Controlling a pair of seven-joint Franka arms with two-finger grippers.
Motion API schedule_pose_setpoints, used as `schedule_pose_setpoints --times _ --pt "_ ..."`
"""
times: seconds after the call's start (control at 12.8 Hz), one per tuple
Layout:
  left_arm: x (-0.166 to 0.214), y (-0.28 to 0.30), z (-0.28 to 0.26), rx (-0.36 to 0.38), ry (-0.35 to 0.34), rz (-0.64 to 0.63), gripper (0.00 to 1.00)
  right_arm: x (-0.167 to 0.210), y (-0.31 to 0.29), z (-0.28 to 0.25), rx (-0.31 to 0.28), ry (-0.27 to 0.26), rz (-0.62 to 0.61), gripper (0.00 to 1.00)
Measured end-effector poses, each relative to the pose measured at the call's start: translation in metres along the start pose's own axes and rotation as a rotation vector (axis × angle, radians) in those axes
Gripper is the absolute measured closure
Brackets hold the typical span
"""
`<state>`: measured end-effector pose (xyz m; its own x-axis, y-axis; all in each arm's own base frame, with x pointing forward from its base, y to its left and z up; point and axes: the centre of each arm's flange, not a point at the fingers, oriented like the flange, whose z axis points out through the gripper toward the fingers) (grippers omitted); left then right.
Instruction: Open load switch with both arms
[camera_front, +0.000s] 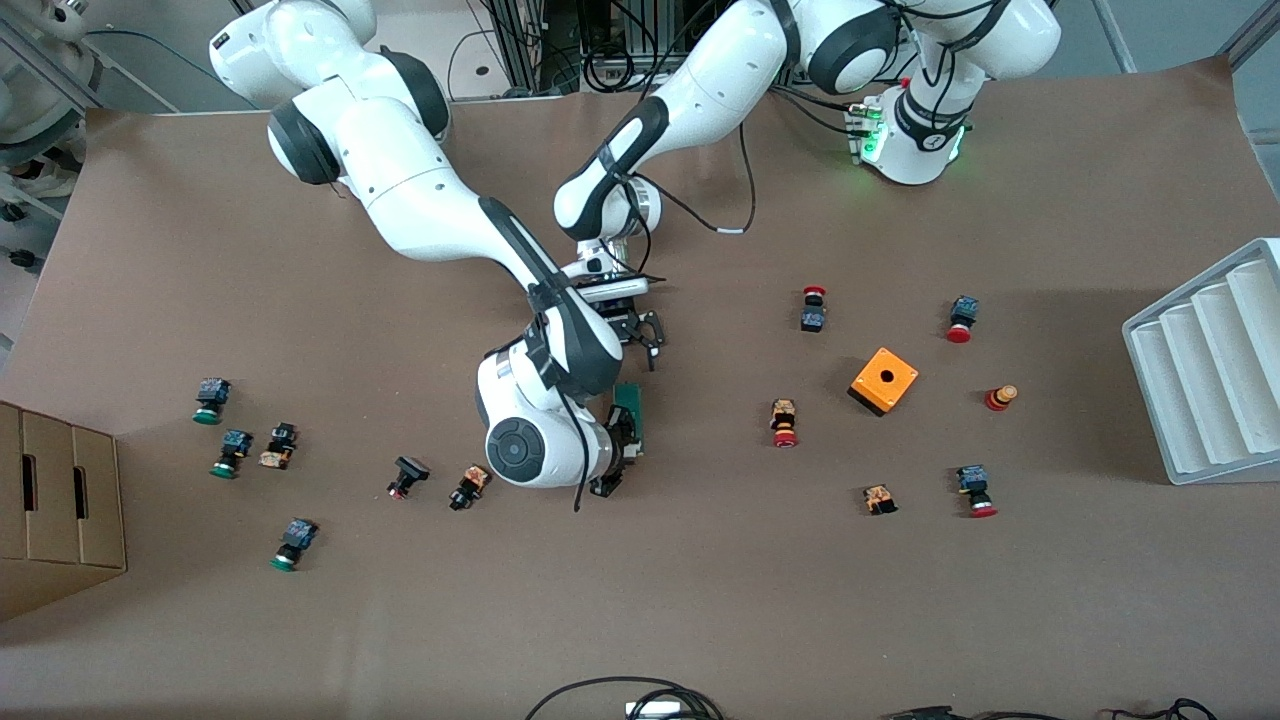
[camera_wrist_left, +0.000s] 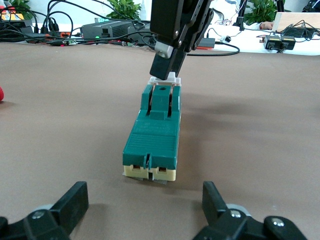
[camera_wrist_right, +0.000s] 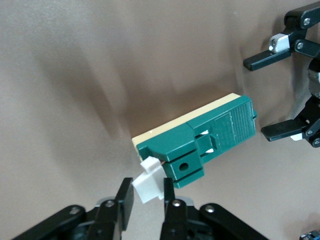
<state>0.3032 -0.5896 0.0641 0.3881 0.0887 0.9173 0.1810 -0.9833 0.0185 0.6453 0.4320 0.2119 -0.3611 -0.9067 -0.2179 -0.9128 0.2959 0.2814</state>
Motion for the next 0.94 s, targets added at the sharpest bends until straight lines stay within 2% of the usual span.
schedule_pose_setpoints --times 0.94 --pt "0.000 0.000 0.000 0.000 0.000 0.000 0.00 0.000 0.012 -0.010 -0.006 0.002 -0.009 0.74"
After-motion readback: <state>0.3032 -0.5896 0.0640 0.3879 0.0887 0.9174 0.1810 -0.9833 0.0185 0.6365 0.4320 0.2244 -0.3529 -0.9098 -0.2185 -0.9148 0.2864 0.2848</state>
